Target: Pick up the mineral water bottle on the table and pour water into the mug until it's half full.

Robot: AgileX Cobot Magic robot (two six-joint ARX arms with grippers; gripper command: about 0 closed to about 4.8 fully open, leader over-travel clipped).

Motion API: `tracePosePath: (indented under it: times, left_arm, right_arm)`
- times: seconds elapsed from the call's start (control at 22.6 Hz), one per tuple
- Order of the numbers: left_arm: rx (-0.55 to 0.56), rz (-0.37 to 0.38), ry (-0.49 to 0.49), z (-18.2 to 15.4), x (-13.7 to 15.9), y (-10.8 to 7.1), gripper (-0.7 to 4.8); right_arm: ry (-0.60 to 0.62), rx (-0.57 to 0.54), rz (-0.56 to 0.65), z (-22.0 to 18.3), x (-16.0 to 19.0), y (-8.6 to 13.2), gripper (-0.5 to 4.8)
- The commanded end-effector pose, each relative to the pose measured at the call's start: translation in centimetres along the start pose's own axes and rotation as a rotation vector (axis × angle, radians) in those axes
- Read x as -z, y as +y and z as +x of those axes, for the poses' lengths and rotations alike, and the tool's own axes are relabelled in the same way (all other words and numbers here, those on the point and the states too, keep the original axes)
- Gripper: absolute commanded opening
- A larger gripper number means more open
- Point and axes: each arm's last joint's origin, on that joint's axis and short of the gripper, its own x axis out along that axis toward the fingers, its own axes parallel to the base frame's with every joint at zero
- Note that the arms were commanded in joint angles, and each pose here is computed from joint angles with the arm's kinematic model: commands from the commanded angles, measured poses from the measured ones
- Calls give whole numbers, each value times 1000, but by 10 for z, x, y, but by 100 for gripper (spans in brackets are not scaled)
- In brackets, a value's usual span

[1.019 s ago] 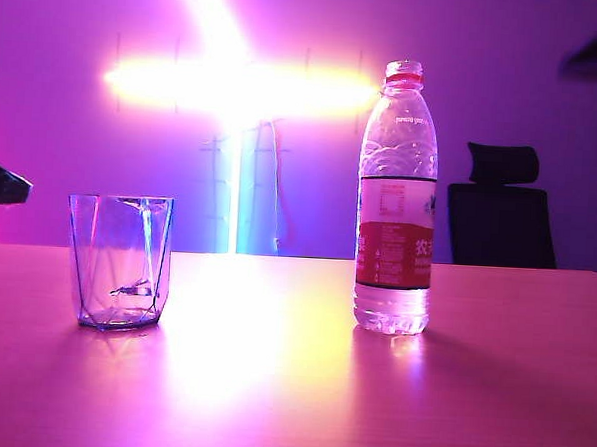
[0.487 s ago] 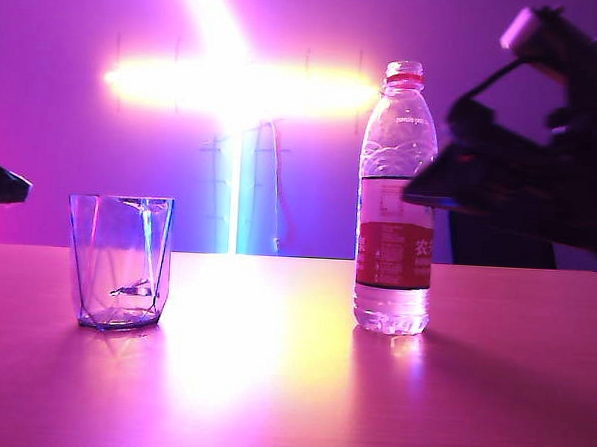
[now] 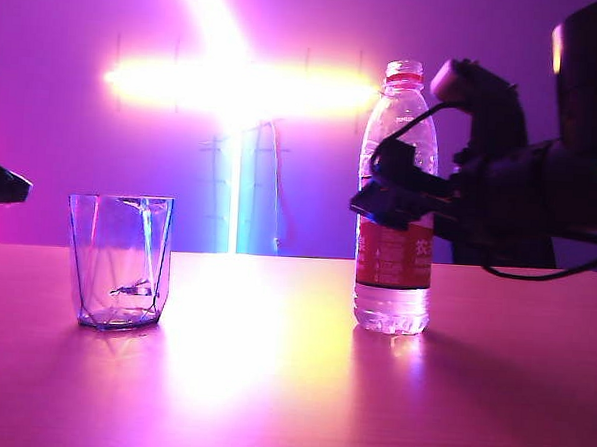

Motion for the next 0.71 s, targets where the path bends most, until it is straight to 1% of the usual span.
tracePosePath:
  times: [0.04,0.22,0.27,0.31,0.4,0.44,0.49,0.58,0.66,0.71]
  left_arm:
    - [-1,-4,-16,0,-3,0,-2]
    - [-1,-4,-16,0,-3,0,-2]
    - [-1,-4,-17,0,-3,0,-2]
    - [-1,-4,-17,0,-3,0,-2]
    - [-2,-4,-17,0,-3,0,-2]
    - [-3,-5,-18,0,-3,0,-2]
    - [-5,-5,-20,0,-3,1,-2]
    - [-5,-5,-22,-1,-3,1,-2]
    - [-6,-5,-22,-1,-3,1,-2]
    - [-11,-6,-22,-1,-3,1,-2]
  right_arm:
    - [-44,-1,-3,14,-6,1,479]
    - [-61,17,-6,23,-10,1,479]
    - [-61,23,-7,23,-10,1,412]
    - [-60,23,-16,22,-10,1,360]
    - [-56,24,-31,22,-10,1,285]
    - [-52,24,-31,22,-9,1,258]
    - [-52,24,-30,22,-9,1,247]
    - [-55,15,-31,22,-10,1,247]
    - [-78,2,-78,22,-14,4,246]
    - [-89,-8,-135,21,-20,6,246]
